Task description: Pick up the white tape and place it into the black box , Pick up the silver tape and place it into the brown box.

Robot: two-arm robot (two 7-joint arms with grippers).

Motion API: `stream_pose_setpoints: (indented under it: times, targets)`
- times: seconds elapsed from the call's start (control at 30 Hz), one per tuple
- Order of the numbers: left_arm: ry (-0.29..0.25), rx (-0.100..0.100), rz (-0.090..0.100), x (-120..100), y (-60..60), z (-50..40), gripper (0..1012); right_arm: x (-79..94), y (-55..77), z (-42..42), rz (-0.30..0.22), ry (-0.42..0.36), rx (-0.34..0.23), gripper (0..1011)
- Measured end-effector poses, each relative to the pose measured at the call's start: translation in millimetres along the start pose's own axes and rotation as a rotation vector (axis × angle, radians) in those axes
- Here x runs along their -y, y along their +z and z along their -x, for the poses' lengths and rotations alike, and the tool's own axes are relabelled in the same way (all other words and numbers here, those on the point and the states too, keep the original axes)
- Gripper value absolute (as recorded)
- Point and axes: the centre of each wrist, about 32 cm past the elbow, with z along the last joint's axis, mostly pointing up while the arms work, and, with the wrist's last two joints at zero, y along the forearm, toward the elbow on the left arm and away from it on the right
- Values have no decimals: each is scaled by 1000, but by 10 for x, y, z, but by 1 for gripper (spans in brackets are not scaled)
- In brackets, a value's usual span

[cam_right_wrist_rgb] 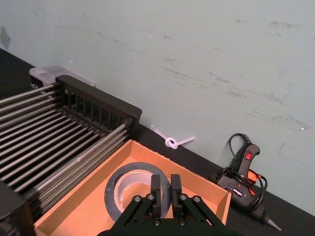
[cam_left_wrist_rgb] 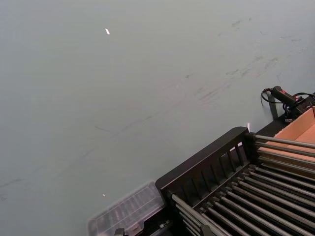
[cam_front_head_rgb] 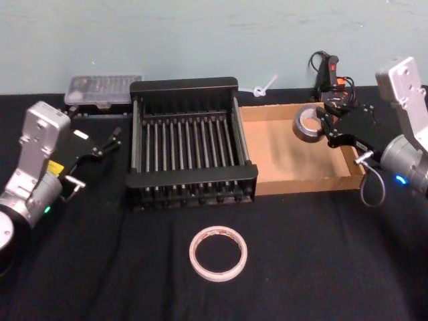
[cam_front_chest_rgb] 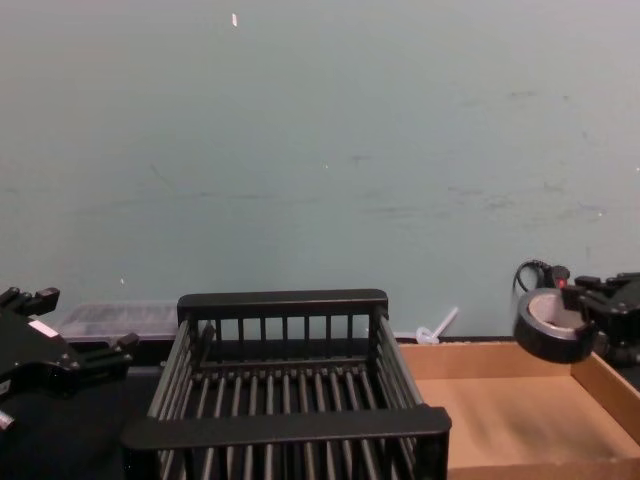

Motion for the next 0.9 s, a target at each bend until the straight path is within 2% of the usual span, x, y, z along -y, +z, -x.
stream_pose_setpoints:
  times: [0.27,0.43,0.63,0.9]
  targets:
    - [0,0,0,0,0,0,1001,-229,-14,-71,30,-6,-15,125]
    - [0,0,0,0,0,0,1001,-409,-70,-113,73,-13,-39,125]
    - [0,0,0,0,0,0,1001,-541,-117,-132,103,-16,-55,125]
    - [0,0,0,0,0,0,1001,-676,-167,-118,127,0,-68,125]
